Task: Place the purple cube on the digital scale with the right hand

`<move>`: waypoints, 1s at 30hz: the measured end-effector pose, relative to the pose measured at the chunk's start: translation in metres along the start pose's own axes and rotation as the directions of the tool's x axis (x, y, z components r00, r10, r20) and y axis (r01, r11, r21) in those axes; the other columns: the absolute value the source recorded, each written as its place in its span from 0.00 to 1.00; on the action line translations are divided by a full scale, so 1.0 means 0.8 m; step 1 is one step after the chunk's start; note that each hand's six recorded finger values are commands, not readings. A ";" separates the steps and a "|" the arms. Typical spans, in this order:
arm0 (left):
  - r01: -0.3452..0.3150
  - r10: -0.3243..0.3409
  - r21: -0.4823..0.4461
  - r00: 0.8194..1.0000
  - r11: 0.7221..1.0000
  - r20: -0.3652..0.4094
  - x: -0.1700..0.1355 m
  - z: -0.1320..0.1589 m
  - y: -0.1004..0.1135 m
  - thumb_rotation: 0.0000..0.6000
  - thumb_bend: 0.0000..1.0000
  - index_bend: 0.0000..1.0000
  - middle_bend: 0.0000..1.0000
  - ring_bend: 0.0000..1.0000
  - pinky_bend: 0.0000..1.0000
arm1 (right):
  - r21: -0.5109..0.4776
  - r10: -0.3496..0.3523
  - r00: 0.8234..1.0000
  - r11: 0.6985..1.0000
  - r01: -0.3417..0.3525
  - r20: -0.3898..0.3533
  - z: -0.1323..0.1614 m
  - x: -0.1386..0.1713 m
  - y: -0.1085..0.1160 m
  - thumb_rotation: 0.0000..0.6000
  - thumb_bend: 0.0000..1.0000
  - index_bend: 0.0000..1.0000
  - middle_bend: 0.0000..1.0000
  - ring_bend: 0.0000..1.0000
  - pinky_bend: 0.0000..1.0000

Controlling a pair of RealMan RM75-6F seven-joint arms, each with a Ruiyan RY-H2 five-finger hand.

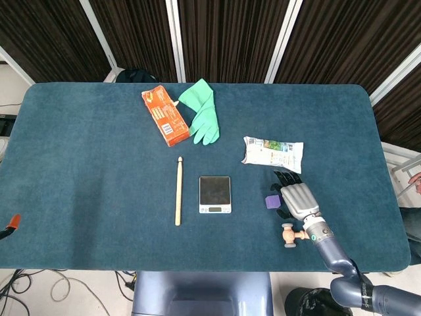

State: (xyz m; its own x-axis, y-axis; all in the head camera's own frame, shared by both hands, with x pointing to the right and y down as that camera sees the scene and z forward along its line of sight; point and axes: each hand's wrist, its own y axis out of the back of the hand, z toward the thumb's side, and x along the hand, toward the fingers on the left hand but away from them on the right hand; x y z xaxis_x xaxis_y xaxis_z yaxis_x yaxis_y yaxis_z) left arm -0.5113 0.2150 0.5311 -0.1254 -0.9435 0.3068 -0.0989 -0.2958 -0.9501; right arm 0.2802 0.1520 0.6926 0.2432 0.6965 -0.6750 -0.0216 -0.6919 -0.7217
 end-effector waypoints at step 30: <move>0.006 -0.006 -0.009 1.000 1.000 0.003 0.000 -0.001 0.000 1.00 0.25 0.02 0.00 0.00 0.00 | -0.029 -0.010 1.000 1.000 0.009 -0.026 0.023 -0.025 0.003 1.00 0.40 0.50 0.00 0.00 0.00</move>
State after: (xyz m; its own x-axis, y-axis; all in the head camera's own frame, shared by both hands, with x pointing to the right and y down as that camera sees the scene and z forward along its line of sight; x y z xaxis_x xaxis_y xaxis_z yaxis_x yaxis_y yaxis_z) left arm -0.5122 0.2149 0.5314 -0.1219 -0.9422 0.3120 -0.1082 -0.2998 -0.9478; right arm 0.2574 0.1400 0.7014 0.2682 0.6982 -0.6637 0.0088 -0.6907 -0.7231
